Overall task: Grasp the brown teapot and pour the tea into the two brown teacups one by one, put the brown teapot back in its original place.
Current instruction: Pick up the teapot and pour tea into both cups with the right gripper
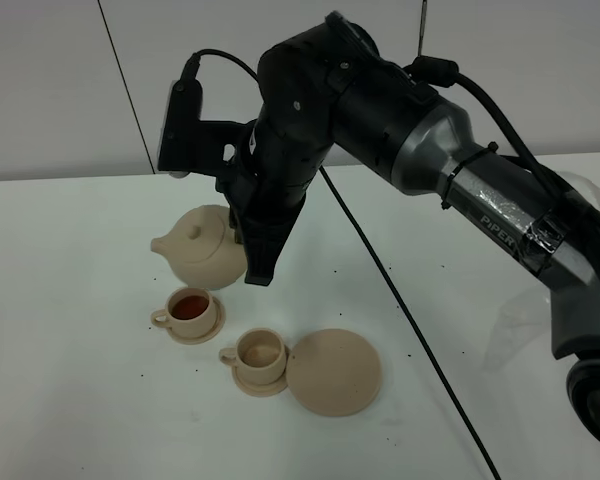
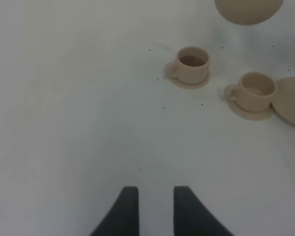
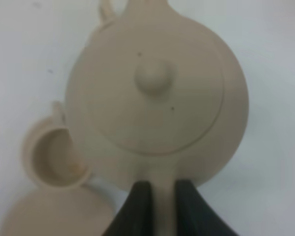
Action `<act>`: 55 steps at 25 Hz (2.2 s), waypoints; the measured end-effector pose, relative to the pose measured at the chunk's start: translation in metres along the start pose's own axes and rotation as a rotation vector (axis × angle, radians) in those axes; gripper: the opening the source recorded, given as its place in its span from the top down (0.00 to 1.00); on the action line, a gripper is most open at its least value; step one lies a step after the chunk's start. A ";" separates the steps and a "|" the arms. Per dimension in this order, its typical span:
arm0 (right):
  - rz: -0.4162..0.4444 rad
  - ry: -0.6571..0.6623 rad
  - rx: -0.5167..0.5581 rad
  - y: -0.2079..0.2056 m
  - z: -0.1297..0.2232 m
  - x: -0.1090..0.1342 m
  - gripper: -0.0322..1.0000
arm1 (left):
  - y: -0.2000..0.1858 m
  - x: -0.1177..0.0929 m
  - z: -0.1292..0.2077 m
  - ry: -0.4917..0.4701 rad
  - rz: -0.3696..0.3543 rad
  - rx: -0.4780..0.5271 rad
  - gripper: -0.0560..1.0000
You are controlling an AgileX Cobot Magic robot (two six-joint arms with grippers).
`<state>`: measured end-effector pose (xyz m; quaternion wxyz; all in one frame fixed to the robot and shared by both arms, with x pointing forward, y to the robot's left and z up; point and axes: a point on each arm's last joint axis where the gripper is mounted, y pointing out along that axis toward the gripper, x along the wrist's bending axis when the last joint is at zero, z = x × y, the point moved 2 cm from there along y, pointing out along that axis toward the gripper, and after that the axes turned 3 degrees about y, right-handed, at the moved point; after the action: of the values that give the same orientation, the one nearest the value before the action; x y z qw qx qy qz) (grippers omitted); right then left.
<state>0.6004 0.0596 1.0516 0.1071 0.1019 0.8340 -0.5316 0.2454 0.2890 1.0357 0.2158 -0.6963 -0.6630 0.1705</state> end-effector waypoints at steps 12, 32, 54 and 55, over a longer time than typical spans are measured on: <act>-0.148 0.083 -0.166 -0.006 0.001 -0.003 0.87 | 0.000 0.000 0.000 0.000 0.000 0.000 0.72; -0.172 0.097 -0.190 -0.007 -0.001 -0.001 0.87 | 0.000 0.000 0.000 0.000 0.000 0.000 0.72; -0.185 0.097 -0.187 -0.008 -0.001 0.000 0.87 | 0.000 0.000 0.000 0.000 0.000 0.000 0.72; -0.182 0.095 -0.183 -0.007 -0.001 0.000 0.87 | 0.000 0.000 0.000 0.000 0.000 0.000 0.72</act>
<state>0.5983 0.0573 1.0584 0.0277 0.0406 0.8890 -0.4553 0.2454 0.2890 1.0357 0.2158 -0.6963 -0.6630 0.1705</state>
